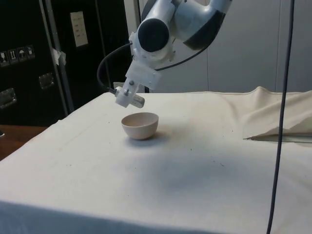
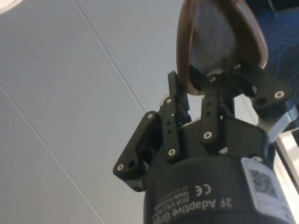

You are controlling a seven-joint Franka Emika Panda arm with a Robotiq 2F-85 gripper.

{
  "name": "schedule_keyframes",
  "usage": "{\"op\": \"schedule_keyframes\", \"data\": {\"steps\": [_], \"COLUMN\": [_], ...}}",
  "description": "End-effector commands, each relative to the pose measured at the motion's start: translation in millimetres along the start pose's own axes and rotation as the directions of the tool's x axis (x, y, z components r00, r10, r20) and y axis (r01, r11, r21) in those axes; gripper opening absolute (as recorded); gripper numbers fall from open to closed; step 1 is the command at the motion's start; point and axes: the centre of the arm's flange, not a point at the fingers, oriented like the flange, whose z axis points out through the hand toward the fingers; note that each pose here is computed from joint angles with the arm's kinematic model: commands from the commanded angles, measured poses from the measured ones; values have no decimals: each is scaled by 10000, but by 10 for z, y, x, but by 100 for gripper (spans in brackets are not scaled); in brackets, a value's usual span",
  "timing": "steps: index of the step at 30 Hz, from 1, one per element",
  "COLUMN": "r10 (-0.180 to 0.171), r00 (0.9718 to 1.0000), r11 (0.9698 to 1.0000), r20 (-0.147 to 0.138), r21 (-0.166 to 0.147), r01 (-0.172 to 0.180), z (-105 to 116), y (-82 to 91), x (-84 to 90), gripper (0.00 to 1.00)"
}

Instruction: Pour the coffee beans from the cup into the bowl.

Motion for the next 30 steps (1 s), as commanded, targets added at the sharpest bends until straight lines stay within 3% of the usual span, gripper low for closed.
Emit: {"op": "schedule_keyframes", "data": {"steps": [1, 6, 7, 8, 15, 16, 17, 24, 25, 26, 27, 30], "r10": [74, 214, 132, 245, 395, 312, 421, 580, 531, 610, 651, 720], "r00": [9997, 9983, 9994, 9980, 9944, 9965, 9937, 9881, 9909, 9873, 9854, 9827], "r11": [10000, 9998, 9999, 9997, 9992, 9995, 9990, 9981, 9985, 9980, 9977, 9971], "r20": [221, 544, 328, 590, 982, 779, 1035, 1426, 1233, 1470, 1573, 1707], "r21": [38, 47, -9, 35, 66, 29, 74, 121, 73, 97, 105, 102], "r01": [-75, -217, -131, -248, -404, -315, -431, -603, -544, -631, -676, -749], "z": [26, 82, 70, 95, 195, 180, 206, 302, 293, 321, 339, 378], "y": [-5, -9, 3, -8, -3, 10, -3, -7, 2, -2, -5, -6], "x": [-3, 2, 3, 6, 18, 17, 22, 37, 38, 39, 40, 43], "gripper": [6, 6, 6, 6, 6, 6, 6, 6, 6, 6, 6, 6]}}
